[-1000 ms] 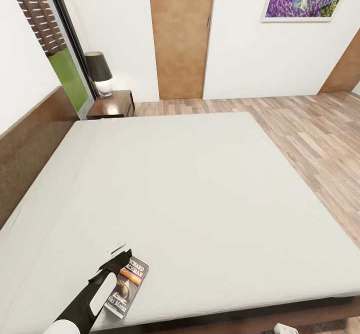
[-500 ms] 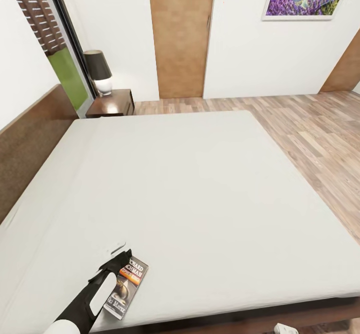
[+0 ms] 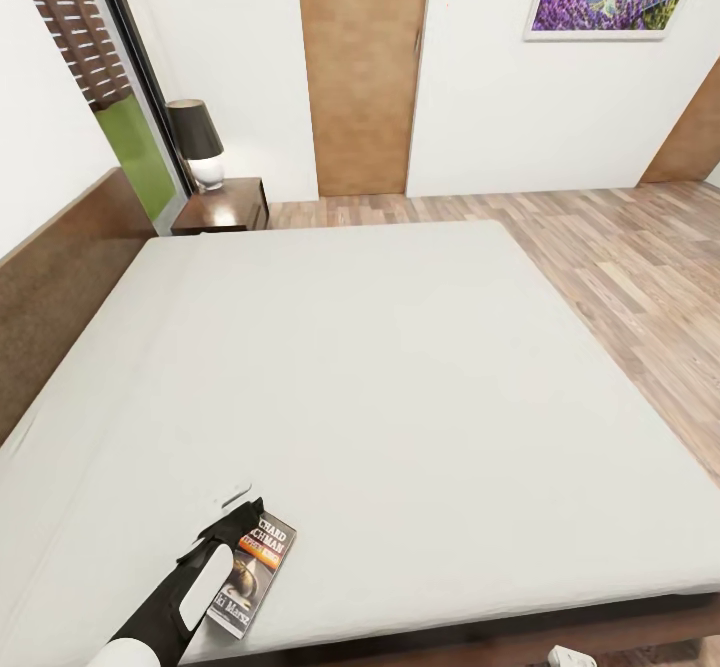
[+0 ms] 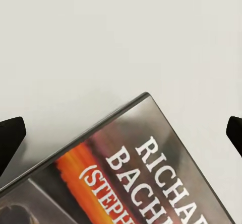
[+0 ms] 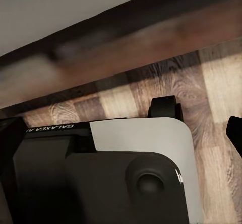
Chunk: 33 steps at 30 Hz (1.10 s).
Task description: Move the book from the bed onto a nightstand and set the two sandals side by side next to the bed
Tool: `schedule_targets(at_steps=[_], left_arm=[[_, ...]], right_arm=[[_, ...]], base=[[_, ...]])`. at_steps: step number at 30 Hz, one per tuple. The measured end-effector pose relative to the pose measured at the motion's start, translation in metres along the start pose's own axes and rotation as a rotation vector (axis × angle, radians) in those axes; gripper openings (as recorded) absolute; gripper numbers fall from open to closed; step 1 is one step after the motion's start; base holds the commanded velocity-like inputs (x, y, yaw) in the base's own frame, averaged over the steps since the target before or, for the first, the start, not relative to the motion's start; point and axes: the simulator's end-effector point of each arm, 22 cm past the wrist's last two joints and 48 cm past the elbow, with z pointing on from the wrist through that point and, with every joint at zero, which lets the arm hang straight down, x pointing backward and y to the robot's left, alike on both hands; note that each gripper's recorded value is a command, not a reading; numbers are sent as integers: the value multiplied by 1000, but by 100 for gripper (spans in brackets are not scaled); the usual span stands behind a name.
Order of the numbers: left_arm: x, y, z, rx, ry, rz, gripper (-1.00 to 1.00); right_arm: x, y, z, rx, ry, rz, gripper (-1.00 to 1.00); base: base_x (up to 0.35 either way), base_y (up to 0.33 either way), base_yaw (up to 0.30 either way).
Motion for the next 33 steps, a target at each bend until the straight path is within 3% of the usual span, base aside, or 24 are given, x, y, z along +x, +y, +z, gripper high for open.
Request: schedule_targets(at_steps=[33], left_arm=[[7,2,14,0,0,0,100]], right_arm=[[1,-4,16,0,0,-1,100]], base=[[0,0,0]])
